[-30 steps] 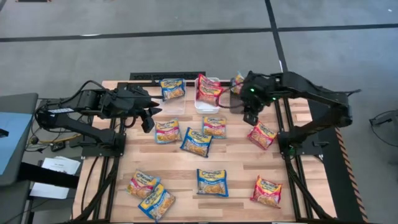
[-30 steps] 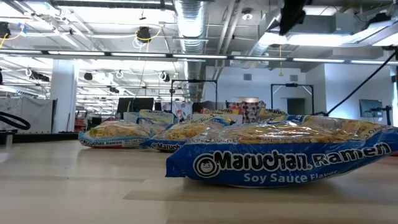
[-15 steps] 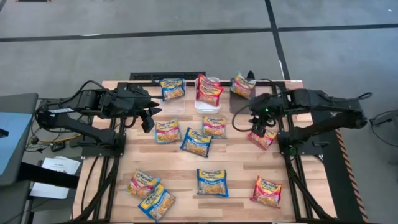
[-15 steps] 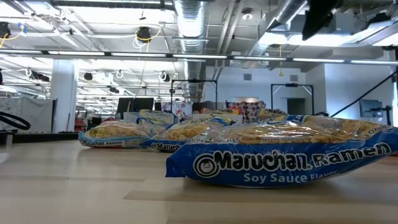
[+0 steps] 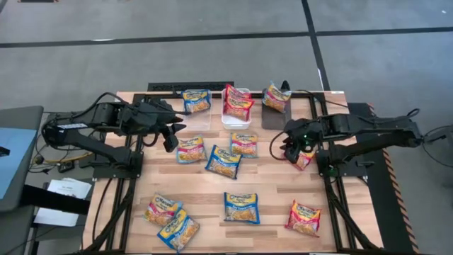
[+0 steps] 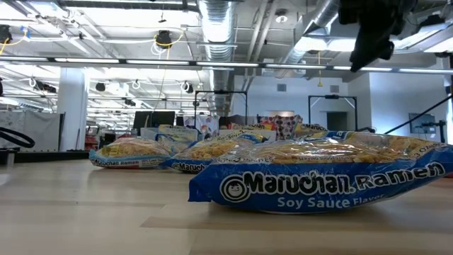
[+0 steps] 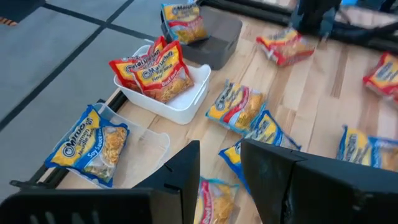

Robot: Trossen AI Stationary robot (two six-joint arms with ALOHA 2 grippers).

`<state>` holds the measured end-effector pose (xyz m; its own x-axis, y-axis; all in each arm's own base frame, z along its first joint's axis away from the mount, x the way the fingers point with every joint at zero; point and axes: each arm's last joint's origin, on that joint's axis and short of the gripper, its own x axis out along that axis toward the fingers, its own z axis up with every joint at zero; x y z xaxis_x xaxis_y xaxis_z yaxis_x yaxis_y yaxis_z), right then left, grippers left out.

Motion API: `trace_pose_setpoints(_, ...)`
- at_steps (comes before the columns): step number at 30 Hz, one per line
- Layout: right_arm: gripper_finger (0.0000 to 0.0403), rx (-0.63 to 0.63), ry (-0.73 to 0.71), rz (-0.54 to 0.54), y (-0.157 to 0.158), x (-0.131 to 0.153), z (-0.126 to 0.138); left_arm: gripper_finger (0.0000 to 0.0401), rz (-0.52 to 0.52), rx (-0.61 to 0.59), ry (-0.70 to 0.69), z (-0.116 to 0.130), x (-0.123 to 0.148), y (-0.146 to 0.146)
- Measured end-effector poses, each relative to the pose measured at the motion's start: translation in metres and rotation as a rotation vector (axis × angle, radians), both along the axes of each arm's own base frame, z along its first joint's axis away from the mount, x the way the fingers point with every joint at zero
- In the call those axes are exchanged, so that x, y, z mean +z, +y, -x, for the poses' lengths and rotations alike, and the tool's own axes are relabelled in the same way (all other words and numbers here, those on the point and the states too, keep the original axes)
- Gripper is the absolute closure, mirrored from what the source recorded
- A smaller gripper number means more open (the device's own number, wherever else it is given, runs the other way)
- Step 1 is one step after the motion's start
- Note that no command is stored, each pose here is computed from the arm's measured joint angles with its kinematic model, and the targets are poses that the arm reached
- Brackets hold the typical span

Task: Sort Maruchan noodles
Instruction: Put the blue noodle pack into the transparent bin

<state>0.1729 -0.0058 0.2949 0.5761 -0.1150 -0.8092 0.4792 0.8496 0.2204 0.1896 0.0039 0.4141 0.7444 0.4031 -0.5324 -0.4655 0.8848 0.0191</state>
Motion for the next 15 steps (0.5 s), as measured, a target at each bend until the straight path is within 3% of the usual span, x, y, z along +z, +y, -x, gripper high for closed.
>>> trace_pose_setpoints(15,0.0229,0.006,0.104,0.000,0.000,-0.026,-0.032,0.0295,-0.032,-0.024,0.063,0.003,-0.003,0.000)
